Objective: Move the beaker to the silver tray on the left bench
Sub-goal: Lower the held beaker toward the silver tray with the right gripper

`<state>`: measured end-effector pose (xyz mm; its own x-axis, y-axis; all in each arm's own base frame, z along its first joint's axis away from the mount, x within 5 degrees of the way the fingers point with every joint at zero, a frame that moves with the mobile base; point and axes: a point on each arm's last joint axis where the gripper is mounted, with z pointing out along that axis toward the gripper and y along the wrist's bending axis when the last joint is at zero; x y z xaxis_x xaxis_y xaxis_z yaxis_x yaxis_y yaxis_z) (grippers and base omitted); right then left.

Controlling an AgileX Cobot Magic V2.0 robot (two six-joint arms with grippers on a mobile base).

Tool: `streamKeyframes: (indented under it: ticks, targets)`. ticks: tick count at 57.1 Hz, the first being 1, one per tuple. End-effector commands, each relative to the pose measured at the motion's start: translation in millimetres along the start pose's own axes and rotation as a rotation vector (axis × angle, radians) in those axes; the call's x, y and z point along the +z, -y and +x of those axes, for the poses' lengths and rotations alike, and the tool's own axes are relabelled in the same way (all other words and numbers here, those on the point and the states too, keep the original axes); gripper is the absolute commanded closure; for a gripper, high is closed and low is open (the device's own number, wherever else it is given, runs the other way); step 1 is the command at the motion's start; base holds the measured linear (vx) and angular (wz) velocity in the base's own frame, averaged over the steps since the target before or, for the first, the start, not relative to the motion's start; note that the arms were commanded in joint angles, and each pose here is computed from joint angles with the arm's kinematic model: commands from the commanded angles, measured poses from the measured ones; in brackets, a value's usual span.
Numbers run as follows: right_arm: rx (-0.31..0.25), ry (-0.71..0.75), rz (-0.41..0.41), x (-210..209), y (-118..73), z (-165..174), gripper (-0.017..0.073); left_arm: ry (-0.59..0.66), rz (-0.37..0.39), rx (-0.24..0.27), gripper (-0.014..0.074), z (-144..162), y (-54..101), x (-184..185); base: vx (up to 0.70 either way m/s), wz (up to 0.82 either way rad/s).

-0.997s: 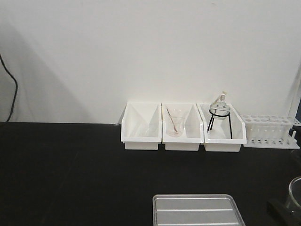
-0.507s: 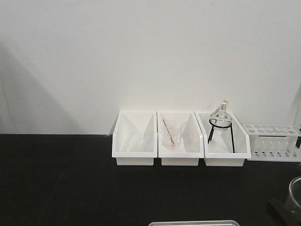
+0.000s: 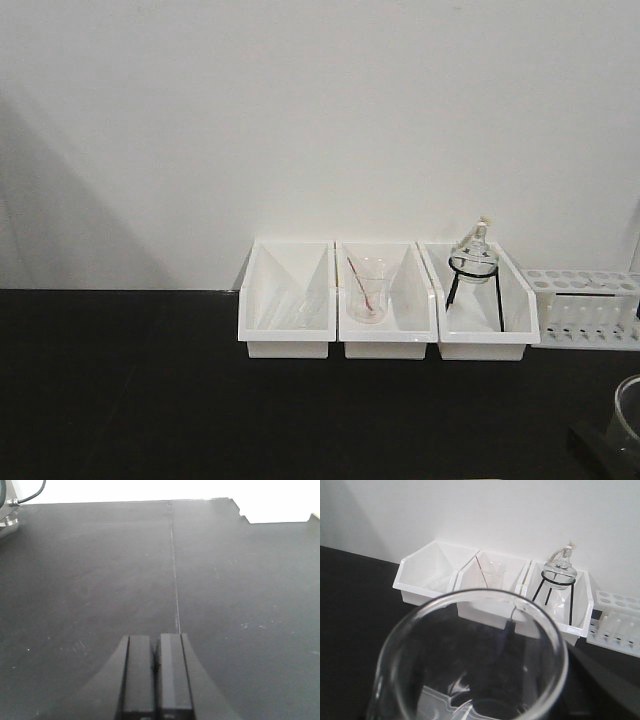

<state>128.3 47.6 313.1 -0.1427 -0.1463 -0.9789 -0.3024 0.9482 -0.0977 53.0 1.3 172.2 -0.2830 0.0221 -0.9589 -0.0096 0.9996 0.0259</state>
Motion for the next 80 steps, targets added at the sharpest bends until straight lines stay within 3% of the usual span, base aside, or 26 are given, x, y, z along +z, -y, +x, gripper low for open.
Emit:
streamKeyframes:
  ticks: [1,34,45,53,64,69,74,80]
  targets:
    - [-0.025,0.062,-0.025,-2,-1.3,-13,0.0566,0.066,0.007,-0.001,0.0592,1,0.7,2,0.0,0.0]
    - [-0.037,0.073,-0.036,-2,-2.5,-14,0.0566,0.066,0.007,-0.001,0.0592,1,0.7,2,0.0,0.0]
    - [-0.023,-0.022,-0.071,23,-10.2,-4,0.0564,0.066,0.007,-0.001,0.0592,1,0.7,2,0.0,0.0]
    - [-0.028,-0.079,-0.243,56,-32.7,10,0.0563,0.066,0.007,-0.001,0.0592,1,0.7,2,0.0,0.0]
    - [0.009,-0.176,-0.485,101,-61.7,44,0.0563,0.066,0.007,-0.001,0.0592,1,0.7,2,0.0,0.0]
    - [0.027,-0.163,-0.577,116,-64.5,56,0.0563,0.066,0.007,-0.001,0.0592,1,0.7,2,0.0,0.0]
    - [0.097,-0.075,-0.712,128,-64.6,64,0.0563,0.066,0.007,-0.001,0.0592,1,0.7,2,0.0,0.0]
    - [0.168,0.023,-0.753,143,-48.9,75,0.0563,0.066,0.007,-0.001,0.0592,1,0.7,2,0.0,0.0]
